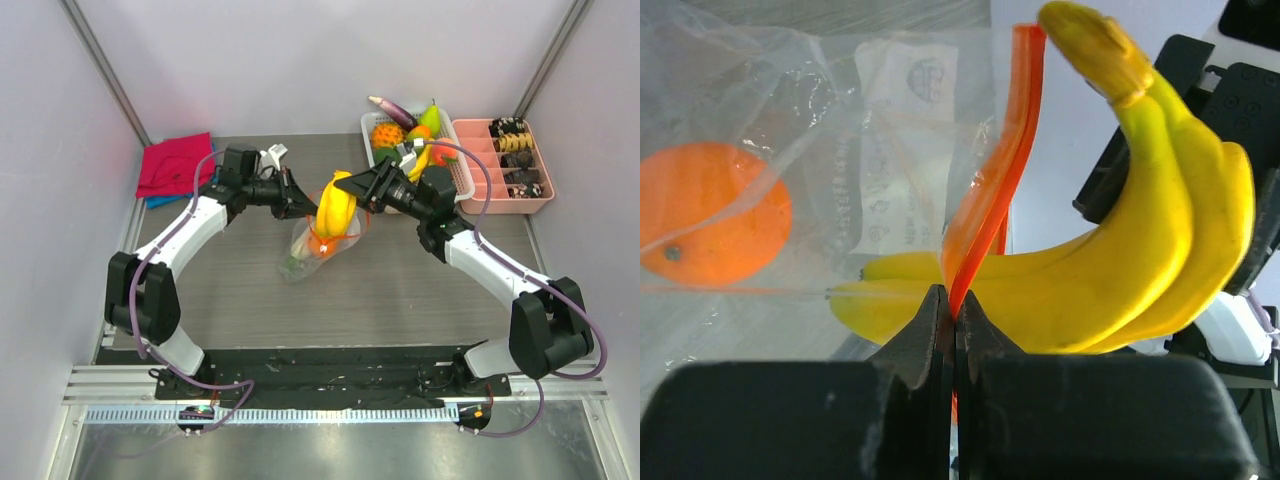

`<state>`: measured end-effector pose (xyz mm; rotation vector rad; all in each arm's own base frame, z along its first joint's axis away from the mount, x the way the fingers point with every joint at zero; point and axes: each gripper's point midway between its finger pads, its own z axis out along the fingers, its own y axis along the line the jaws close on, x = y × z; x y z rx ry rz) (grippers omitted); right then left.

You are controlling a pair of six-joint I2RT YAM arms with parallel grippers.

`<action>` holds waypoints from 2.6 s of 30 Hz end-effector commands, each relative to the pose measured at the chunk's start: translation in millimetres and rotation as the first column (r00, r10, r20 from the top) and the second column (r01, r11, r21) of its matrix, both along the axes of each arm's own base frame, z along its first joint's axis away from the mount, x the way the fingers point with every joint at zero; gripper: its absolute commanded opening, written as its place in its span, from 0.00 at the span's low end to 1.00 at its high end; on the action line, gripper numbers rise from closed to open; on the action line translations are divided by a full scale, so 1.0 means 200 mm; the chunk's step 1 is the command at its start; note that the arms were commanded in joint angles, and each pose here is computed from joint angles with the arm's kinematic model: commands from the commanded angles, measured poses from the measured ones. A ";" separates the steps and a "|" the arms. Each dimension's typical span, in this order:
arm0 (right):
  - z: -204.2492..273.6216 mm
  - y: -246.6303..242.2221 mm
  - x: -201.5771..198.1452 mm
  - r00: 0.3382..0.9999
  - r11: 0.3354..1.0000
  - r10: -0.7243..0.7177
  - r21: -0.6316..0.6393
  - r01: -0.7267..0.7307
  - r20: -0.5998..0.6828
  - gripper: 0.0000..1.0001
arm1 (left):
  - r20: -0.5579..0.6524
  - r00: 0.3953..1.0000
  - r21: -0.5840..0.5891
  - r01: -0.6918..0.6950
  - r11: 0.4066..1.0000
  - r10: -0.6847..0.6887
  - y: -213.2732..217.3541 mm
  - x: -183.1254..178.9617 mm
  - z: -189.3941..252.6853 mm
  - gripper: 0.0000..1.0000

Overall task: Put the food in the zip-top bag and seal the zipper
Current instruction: Place the fake fruit in the zipper food storage bag.

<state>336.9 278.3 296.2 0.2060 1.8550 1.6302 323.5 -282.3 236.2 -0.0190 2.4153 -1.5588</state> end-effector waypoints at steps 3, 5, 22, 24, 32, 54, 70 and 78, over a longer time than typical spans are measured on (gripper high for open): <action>0.35 -0.04 0.08 0.969 0.991 -0.105 0.105 0.083 0.225 0.01 | 0.086 0.996 -0.082 0.006 0.997 0.001 -0.02 0.01 0.15 0.00; 0.33 -0.04 0.08 0.972 0.991 -0.111 0.098 0.092 0.209 0.01 | 0.082 0.997 -0.082 0.003 0.997 0.004 -0.02 0.01 0.15 0.00; -0.04 0.02 0.06 0.995 0.995 -0.096 0.034 0.096 -0.008 0.01 | 0.022 0.994 -0.144 -0.104 0.984 0.108 -0.02 0.07 0.14 0.00; 0.03 0.01 0.07 0.994 0.994 -0.102 0.053 0.100 0.044 0.01 | 0.025 0.993 -0.144 -0.113 0.983 0.118 -0.02 0.08 0.14 0.00; 0.37 -0.08 0.11 0.970 0.987 -0.131 0.116 0.110 0.202 0.01 | 0.121 0.979 -0.149 -0.142 0.979 0.161 0.02 0.09 0.23 0.00; 0.21 0.06 -0.16 0.874 0.984 0.115 -0.175 -0.035 0.471 0.01 | 0.080 0.972 -0.219 -0.198 0.955 0.220 0.02 0.11 0.23 0.00; 0.00 0.11 -0.07 0.969 0.984 0.099 -0.169 -0.061 0.228 0.67 | 0.073 0.969 -0.262 -0.209 0.942 0.236 0.01 0.12 0.26 0.00; 0.15 0.02 -0.13 0.909 0.910 0.192 -0.414 -0.023 0.371 0.92 | 0.068 0.973 -0.266 -0.197 0.944 0.222 0.02 0.11 0.25 0.00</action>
